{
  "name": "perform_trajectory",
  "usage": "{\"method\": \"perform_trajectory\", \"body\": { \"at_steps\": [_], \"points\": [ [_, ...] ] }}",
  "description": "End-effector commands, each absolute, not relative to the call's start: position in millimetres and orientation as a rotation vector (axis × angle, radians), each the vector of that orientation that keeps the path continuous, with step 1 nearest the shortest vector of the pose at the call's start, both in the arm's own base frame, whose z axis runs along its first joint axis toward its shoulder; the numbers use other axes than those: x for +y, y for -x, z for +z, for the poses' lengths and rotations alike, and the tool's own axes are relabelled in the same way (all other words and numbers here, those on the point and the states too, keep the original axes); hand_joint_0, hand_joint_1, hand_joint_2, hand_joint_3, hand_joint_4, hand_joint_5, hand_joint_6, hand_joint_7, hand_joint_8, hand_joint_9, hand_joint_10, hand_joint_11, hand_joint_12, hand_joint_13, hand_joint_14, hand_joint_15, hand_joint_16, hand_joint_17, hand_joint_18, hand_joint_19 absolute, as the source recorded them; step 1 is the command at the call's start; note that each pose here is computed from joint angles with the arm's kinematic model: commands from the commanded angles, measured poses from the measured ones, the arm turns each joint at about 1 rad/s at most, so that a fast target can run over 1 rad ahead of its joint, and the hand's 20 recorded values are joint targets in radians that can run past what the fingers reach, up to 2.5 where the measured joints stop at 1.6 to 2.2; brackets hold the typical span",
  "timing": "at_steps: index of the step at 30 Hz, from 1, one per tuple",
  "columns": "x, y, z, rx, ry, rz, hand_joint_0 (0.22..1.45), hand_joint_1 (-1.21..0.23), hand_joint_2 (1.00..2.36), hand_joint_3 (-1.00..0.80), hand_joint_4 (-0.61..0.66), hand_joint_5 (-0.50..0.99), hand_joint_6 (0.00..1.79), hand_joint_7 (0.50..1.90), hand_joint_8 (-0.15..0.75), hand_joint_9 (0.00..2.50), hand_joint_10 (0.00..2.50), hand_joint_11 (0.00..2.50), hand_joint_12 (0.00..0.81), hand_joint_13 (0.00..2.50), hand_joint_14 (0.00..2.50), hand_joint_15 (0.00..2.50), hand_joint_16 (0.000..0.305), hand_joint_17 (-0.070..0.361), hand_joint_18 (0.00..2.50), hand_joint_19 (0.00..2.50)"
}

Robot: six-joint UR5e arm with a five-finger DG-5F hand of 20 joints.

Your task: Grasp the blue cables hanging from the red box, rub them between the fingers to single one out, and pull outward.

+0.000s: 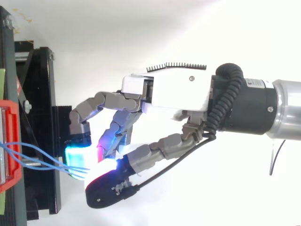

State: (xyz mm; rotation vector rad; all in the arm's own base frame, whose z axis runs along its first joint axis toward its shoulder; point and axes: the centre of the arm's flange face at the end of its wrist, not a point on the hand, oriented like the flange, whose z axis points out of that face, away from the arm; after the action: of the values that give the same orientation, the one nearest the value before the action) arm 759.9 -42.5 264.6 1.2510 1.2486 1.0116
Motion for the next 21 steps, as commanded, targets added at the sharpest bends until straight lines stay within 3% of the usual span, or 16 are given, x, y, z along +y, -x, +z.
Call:
{"method": "perform_trajectory", "body": {
  "at_steps": [1, 6, 17, 21],
  "points": [
    [-43.2, -762.0, 269.7, 1.241, -1.245, 1.014, 0.57, -0.75, 1.01, -0.11, 0.17, -0.15, 0.86, 1.08, 0.321, 1.04, 0.01, 0.62, 0.424, 0.97, 0.02, 0.62, 0.055, 0.125, 0.90, 0.69],
    [-42.2, -760.9, 270.6, 1.255, -1.255, 1.007, 0.61, -0.84, 1.02, -0.13, 0.12, -0.18, 0.89, 1.10, 0.303, 0.98, 0.02, 0.70, 0.390, 0.92, 0.02, 0.63, 0.048, 0.109, 0.84, 0.70],
    [-42.3, -760.3, 269.6, 1.258, -1.258, 1.004, 0.59, -0.78, 1.01, -0.35, 0.08, -0.12, 0.86, 1.17, 0.259, 1.06, 0.01, 0.54, 0.360, 0.95, 0.02, 0.62, 0.044, 0.099, 0.84, 0.71],
    [-43.5, -760.2, 269.6, 1.257, -1.259, 1.003, 0.65, -0.89, 1.00, -0.44, 0.07, -0.13, 0.87, 1.19, 0.263, 1.03, 0.02, 0.60, 0.361, 0.95, 0.02, 0.62, 0.043, 0.097, 0.85, 0.70]
  ]
}}
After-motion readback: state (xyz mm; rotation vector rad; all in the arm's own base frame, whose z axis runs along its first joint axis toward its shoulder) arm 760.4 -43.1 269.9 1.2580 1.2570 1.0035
